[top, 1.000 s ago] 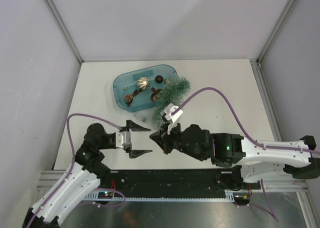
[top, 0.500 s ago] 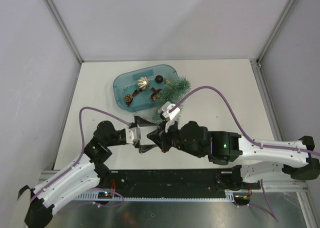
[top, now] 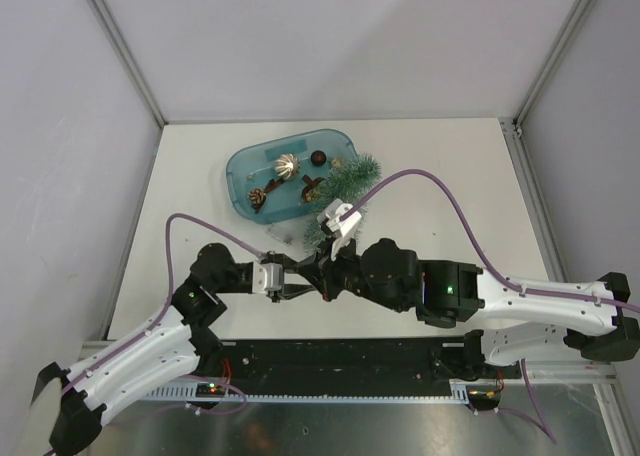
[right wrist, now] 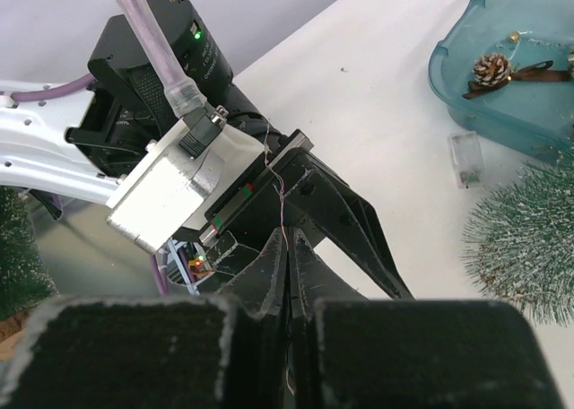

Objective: Decorate the small christmas tree

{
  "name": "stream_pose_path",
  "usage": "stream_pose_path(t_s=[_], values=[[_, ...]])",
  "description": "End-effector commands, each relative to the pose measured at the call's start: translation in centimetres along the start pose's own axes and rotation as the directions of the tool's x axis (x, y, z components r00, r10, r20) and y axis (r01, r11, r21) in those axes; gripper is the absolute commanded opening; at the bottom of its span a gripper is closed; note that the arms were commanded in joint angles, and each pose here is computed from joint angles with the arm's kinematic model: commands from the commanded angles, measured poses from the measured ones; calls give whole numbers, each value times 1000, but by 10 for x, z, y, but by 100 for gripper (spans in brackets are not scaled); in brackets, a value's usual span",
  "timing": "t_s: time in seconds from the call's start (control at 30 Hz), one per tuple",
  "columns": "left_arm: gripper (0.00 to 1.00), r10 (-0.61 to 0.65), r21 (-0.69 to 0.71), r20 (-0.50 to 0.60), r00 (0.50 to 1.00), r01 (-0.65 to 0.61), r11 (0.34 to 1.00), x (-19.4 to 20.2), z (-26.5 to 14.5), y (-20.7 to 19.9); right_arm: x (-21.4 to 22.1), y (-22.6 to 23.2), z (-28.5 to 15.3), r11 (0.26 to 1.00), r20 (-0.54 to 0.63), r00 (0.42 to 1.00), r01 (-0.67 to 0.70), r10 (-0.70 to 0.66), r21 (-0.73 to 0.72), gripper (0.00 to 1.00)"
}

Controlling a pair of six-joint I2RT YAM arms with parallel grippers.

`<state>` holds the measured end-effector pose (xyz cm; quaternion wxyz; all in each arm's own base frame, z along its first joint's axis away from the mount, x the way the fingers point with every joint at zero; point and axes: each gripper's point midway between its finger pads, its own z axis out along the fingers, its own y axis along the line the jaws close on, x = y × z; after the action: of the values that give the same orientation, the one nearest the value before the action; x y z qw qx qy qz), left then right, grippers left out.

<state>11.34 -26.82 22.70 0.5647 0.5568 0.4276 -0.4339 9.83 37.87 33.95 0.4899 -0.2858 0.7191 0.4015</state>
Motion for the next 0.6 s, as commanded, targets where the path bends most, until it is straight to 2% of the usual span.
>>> stream_pose_path(t_s=[0.0, 0.13, 0.17, 0.33, 0.57], values=[[36, 35, 5, 25, 999, -35, 999, -5, 1, -1, -37, 12, -5, 999, 99, 995, -22, 27, -50, 0], [35, 48, -19, 28, 998, -47, 999, -4, 0, 2, -41, 13, -5, 998, 110, 993, -26, 32, -60, 0], [33, 52, -27, 30, 998, -52, 998, -5, -1, 3, -42, 14, -5, 998, 114, 993, -26, 33, -63, 0], [4, 66, -92, 31, 997, -63, 994, -8, -6, 13, -45, 14, -4, 998, 122, 992, -27, 35, -64, 0], [0, 26, -107, 3, 1000, -25, 994, -23, -26, 15, -53, 7, -6, 998, 146, 989, -26, 33, -52, 0]])
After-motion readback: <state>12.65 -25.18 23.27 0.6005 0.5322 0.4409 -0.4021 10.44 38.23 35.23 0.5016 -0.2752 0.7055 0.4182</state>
